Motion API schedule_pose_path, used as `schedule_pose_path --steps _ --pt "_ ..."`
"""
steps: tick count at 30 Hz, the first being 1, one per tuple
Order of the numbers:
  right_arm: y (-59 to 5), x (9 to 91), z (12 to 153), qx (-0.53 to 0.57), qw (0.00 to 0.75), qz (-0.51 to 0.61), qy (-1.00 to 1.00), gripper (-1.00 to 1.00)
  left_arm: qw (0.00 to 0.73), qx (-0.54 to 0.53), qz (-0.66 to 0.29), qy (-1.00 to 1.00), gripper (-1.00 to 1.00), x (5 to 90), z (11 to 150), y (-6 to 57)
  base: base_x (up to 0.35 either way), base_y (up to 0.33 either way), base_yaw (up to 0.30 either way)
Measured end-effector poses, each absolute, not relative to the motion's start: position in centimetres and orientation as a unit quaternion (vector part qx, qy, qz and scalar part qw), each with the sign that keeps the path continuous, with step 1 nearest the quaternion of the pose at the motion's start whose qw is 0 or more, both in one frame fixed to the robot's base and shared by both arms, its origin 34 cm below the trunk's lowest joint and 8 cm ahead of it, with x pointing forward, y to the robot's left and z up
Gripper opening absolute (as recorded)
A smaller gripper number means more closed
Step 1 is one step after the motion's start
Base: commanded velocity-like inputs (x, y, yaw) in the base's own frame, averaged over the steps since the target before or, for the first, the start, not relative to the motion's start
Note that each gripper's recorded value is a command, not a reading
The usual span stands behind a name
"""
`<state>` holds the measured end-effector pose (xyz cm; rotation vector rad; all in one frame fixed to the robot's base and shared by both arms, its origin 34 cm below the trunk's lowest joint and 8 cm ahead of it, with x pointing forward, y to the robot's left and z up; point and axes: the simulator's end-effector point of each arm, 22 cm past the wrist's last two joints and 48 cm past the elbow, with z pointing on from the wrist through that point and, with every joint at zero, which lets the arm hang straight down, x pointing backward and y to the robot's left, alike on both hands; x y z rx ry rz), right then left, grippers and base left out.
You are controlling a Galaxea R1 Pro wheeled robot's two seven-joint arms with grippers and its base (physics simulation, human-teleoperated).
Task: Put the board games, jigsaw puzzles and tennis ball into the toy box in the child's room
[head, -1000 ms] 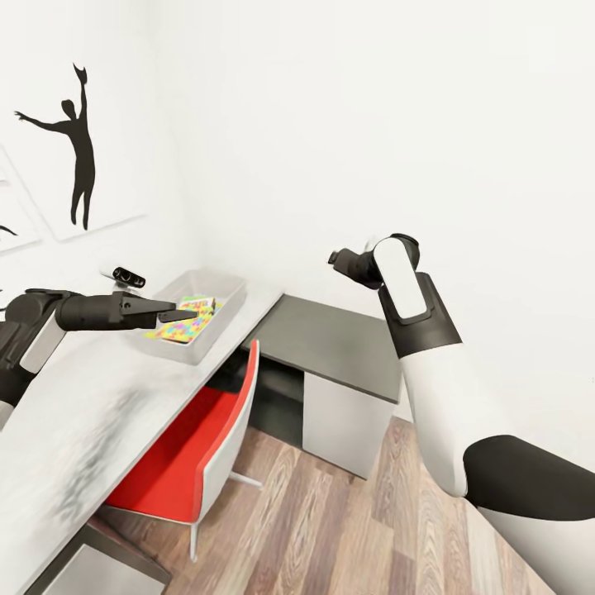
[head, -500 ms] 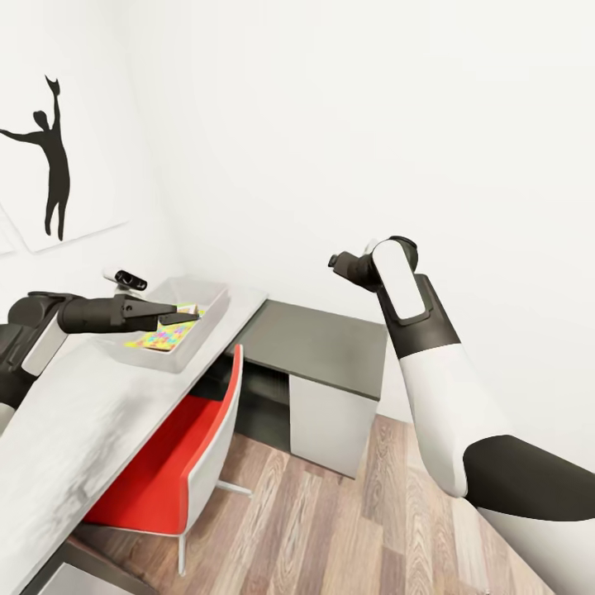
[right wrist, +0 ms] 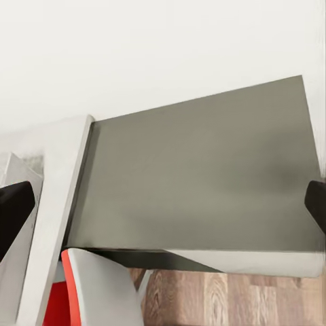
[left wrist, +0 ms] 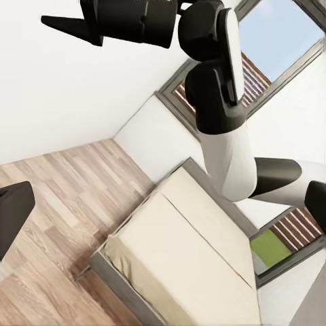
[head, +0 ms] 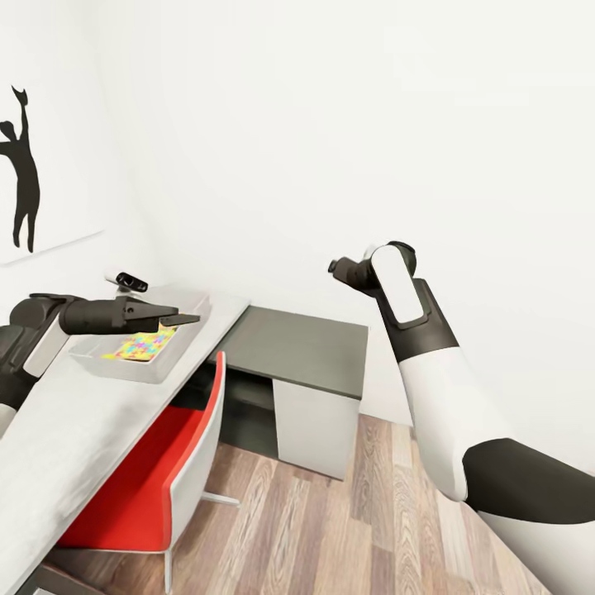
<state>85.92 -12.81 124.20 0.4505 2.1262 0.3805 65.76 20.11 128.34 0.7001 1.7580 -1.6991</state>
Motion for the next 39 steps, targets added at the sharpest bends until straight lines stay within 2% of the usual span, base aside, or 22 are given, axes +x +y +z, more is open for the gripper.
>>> schedule_pose_path --steps 7,30,34,39 --pt "-13.0 85.3 123.1 0.183 0.442 0.150 0.865 1.00 0.293 0.260 -0.635 0.666 1.00 65.4 127.6 20.1 0.000 0.000 -0.166" --pt "-28.1 80.0 109.4 0.248 0.374 0.033 0.893 1.00 0.289 0.258 -0.616 0.686 1.00 65.2 124.0 19.1 0.000 0.000 -0.188" --pt "-28.9 76.8 103.7 0.258 0.337 0.015 0.905 1.00 0.289 0.259 -0.617 0.685 1.00 65.1 124.1 19.2 0.000 0.000 -0.064" --pt "-30.2 68.8 92.5 0.305 0.274 -0.017 0.912 1.00 0.290 0.259 -0.616 0.685 1.00 65.1 124.1 19.3 0.000 0.000 -0.010"
